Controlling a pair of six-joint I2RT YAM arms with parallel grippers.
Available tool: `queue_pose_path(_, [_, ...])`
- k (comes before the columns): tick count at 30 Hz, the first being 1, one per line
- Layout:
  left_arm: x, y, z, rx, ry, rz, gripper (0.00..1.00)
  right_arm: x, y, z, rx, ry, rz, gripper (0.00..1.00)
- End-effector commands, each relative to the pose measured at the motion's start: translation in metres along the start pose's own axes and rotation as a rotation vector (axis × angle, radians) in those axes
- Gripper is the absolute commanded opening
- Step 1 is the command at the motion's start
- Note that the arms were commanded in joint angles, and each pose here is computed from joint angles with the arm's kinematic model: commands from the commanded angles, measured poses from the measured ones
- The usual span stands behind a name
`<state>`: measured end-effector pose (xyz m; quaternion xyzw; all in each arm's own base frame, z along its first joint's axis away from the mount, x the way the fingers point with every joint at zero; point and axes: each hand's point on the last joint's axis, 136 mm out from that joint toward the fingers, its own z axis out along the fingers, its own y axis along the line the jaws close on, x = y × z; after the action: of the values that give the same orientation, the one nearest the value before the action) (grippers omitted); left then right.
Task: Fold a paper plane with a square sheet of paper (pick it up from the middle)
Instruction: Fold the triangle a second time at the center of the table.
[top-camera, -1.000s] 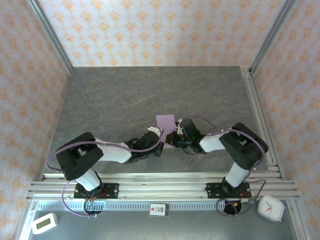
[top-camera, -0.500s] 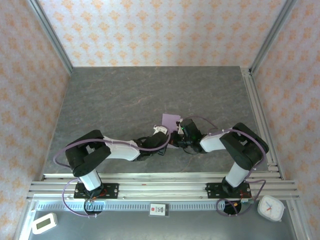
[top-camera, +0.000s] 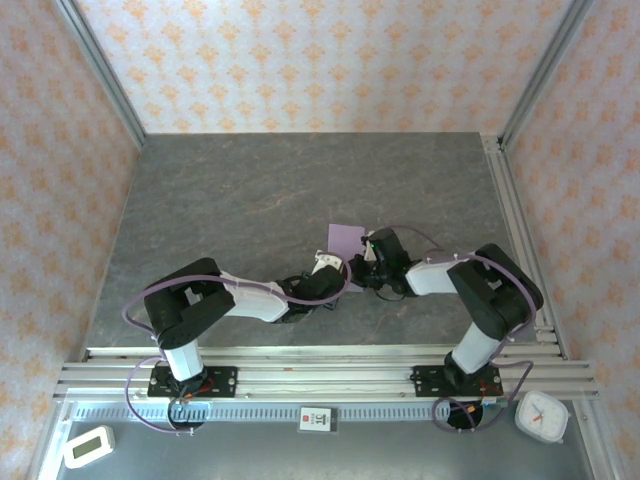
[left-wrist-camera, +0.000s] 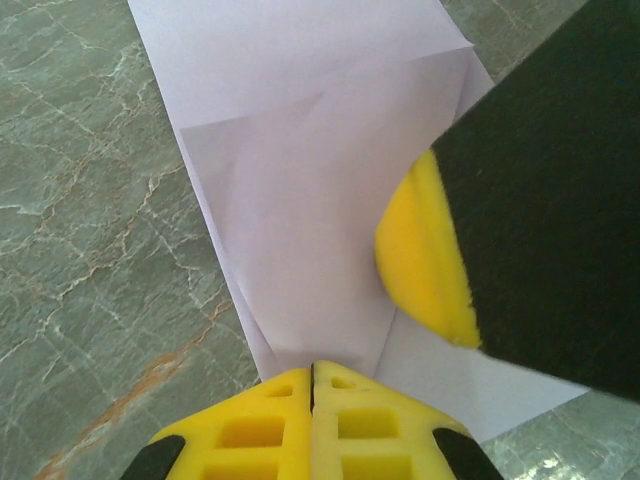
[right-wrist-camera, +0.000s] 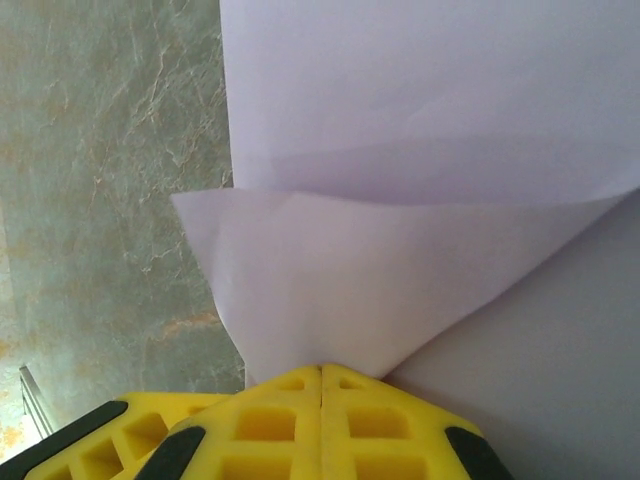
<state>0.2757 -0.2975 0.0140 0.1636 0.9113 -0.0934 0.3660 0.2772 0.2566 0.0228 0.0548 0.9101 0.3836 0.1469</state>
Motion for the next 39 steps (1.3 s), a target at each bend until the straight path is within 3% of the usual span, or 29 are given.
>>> queue_pose_path(1, [0.080,0.019,0.006,-0.038,0.248,0.108,0.00,-0.018,0.001,-0.017,0.002,-0.053,-0.010,0.02])
queue_pose_path(11, [0.080,0.016,0.005,-0.013,0.241,0.087,0.00,-0.039,0.024,-0.034,-0.054,-0.103,-0.011,0.01])
queue_pose_path(19, [0.080,0.016,0.006,-0.017,0.245,0.095,0.00,-0.015,0.044,-0.003,-0.081,-0.041,-0.035,0.00])
queue_pose_path(25, [0.086,0.018,0.008,-0.025,0.262,0.101,0.00,-0.018,0.016,0.011,0.001,-0.032,-0.025,0.00])
queue_pose_path(39, [0.090,0.017,0.008,-0.007,0.261,0.096,0.00,-0.030,-0.033,-0.001,0.116,-0.047,-0.006,0.00])
